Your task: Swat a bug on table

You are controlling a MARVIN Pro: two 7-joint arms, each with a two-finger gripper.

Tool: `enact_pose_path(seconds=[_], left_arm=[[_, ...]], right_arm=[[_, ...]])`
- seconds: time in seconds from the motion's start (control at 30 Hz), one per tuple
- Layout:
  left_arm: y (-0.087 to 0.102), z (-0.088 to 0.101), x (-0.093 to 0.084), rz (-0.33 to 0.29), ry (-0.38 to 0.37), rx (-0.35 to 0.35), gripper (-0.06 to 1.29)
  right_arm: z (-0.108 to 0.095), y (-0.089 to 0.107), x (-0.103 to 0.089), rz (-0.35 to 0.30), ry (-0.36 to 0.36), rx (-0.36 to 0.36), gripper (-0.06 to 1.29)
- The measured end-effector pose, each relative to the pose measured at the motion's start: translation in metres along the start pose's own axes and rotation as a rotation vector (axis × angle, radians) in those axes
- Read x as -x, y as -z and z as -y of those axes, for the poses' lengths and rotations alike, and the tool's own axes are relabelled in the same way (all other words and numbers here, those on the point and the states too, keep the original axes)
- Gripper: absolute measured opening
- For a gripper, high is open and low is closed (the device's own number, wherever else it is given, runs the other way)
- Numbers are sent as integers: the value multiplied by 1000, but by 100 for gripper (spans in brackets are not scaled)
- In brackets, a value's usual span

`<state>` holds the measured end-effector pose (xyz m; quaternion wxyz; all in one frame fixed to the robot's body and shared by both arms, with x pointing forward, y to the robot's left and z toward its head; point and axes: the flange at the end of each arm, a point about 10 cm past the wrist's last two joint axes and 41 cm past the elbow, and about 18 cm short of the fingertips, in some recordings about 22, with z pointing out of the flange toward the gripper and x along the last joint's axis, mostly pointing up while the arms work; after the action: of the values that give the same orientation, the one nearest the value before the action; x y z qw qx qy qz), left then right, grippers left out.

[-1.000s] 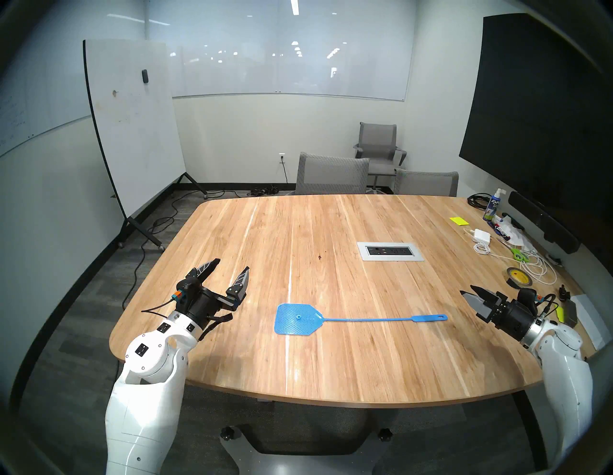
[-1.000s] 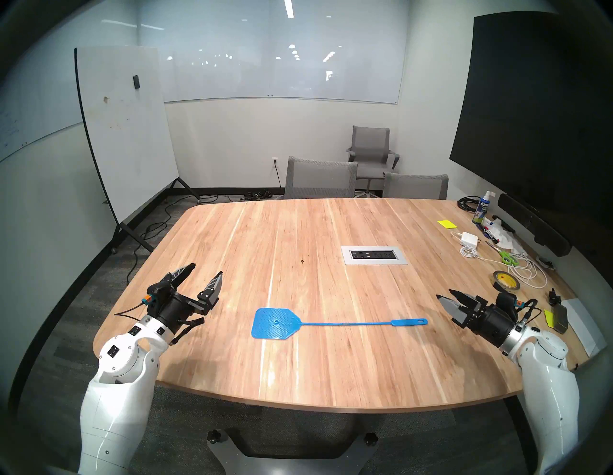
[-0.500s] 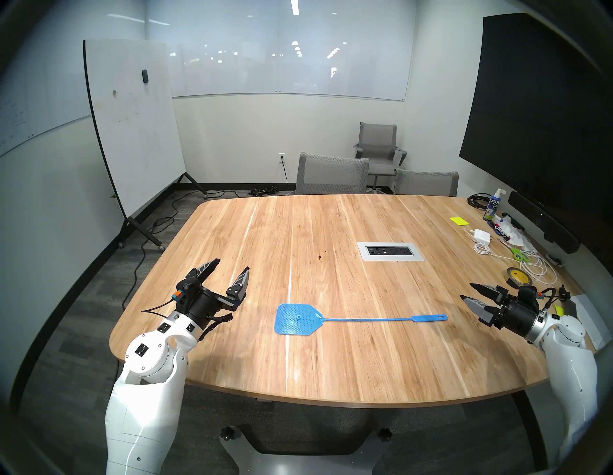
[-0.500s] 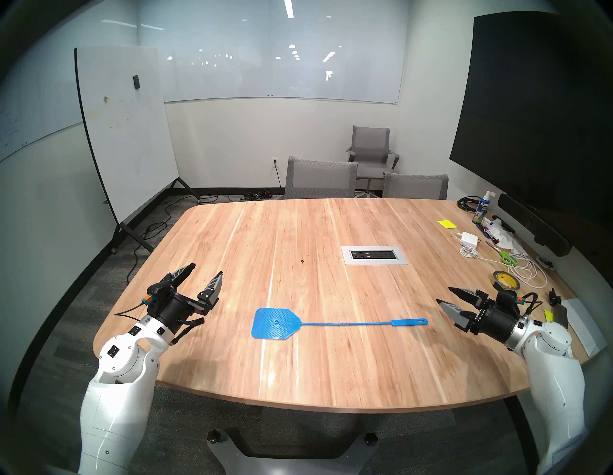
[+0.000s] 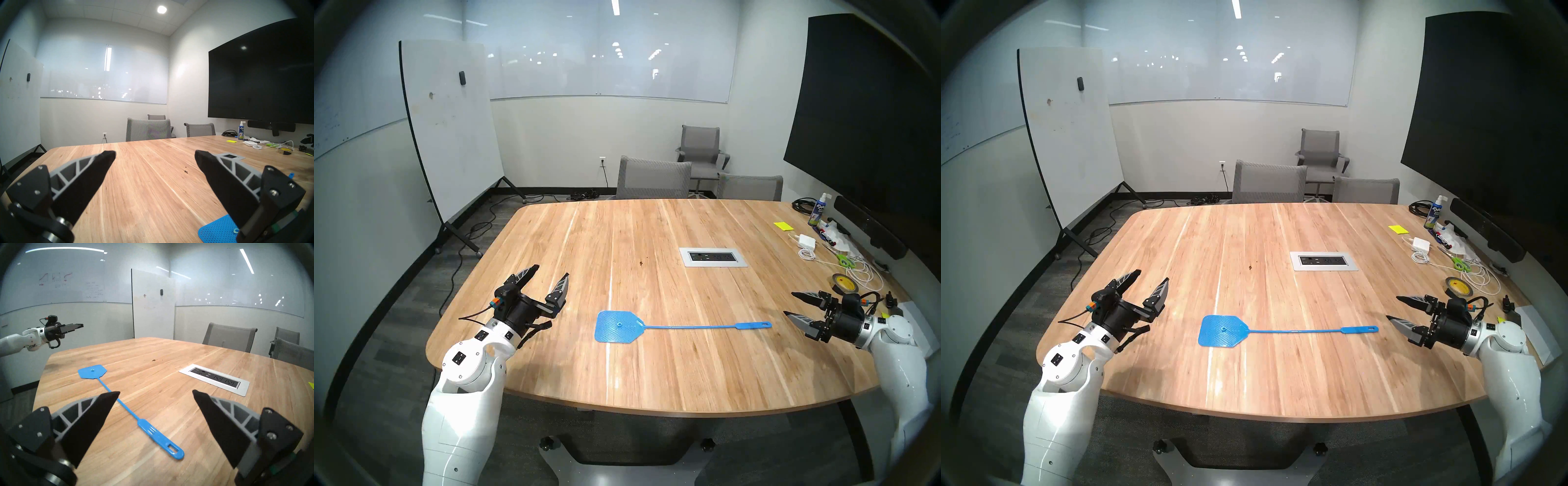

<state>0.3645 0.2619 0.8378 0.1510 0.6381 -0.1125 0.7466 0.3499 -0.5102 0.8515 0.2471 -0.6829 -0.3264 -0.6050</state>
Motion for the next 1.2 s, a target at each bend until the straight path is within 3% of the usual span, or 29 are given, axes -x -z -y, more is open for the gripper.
enact_pose_path(seconds=[0.37,0.87,1.2], left_arm=[[0,0,0,0,0,0,127],[0,0,0,0,0,-1,127],[0,0,0,0,0,-1,127]], right_arm=[[-5,-1,-9,-38,38,-38,124],[5,-25,39,26,33,-67,124],[-1,-38,47,40,162,-59,124]])
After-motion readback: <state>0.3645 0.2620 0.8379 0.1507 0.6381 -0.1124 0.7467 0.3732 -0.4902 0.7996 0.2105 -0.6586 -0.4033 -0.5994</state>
